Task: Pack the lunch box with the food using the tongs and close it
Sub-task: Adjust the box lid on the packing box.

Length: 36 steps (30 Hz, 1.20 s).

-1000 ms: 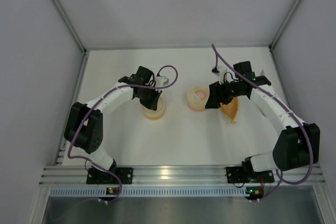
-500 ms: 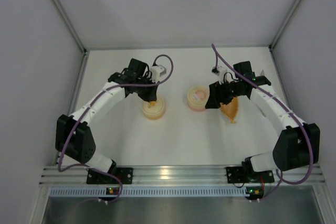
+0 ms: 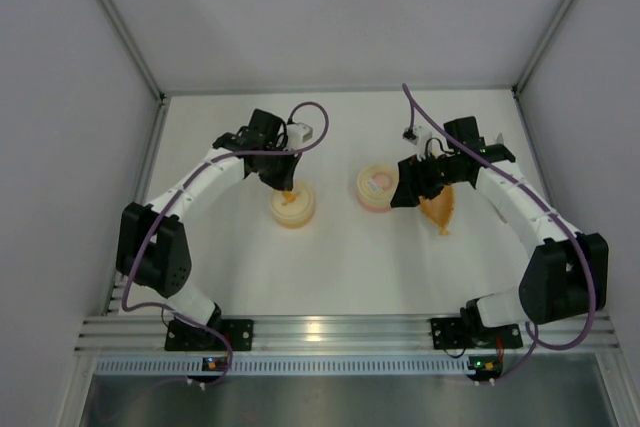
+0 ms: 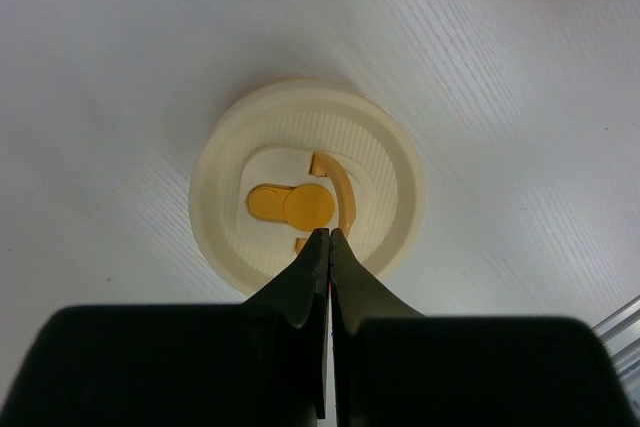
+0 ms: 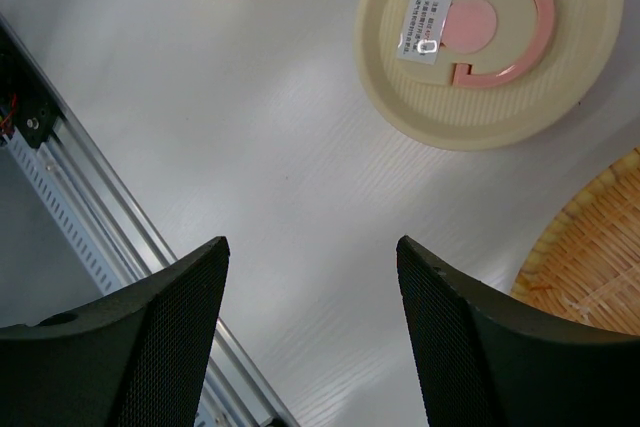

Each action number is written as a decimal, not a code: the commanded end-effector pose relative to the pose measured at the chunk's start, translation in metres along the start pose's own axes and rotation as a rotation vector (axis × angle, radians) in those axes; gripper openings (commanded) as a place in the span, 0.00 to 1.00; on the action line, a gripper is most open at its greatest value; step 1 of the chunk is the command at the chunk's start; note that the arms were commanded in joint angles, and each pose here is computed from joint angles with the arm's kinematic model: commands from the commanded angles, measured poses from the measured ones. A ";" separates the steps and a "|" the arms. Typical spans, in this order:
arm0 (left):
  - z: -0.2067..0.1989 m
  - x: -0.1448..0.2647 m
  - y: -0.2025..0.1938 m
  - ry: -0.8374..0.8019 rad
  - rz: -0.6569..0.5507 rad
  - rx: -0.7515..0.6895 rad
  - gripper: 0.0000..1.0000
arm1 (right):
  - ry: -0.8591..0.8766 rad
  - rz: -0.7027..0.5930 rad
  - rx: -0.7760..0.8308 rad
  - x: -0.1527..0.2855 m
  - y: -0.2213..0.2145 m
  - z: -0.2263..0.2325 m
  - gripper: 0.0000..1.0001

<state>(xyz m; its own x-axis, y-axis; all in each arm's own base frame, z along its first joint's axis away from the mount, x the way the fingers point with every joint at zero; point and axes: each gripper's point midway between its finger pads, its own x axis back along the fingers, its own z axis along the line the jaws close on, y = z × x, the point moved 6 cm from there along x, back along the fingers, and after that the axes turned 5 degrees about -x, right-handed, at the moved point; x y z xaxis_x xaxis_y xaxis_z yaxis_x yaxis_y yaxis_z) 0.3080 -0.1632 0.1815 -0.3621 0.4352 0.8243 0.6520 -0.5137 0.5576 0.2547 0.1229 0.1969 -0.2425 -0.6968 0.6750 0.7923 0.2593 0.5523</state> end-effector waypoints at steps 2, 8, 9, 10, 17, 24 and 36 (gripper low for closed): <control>-0.003 -0.003 0.000 -0.024 0.002 0.018 0.00 | 0.005 -0.039 0.023 0.004 0.013 -0.001 0.68; -0.006 -0.010 -0.010 -0.056 0.026 0.018 0.00 | 0.008 -0.031 0.015 0.001 0.012 -0.003 0.68; -0.006 -0.011 -0.011 -0.059 0.029 0.020 0.00 | 0.008 -0.031 0.013 0.001 0.012 -0.004 0.68; -0.007 -0.014 -0.014 -0.064 0.038 0.022 0.00 | 0.010 -0.030 0.012 0.001 0.012 -0.004 0.67; -0.012 -0.018 -0.021 -0.097 0.050 0.022 0.00 | 0.009 -0.025 0.009 -0.001 0.012 -0.005 0.68; -0.014 -0.026 -0.030 -0.116 0.074 0.030 0.00 | 0.010 -0.026 0.009 0.000 0.011 -0.004 0.67; -0.017 -0.030 -0.034 -0.142 0.099 0.042 0.01 | 0.004 -0.030 0.024 0.001 0.018 -0.005 0.68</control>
<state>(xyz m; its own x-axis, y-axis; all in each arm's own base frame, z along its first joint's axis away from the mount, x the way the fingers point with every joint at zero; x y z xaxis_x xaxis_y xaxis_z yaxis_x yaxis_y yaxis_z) 0.2864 -0.1674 0.1393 -0.2127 0.4632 0.8604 0.7121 -0.5295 0.4611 0.2577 0.1236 0.1892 -0.2217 -0.6927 0.6863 0.8081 0.2633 0.5269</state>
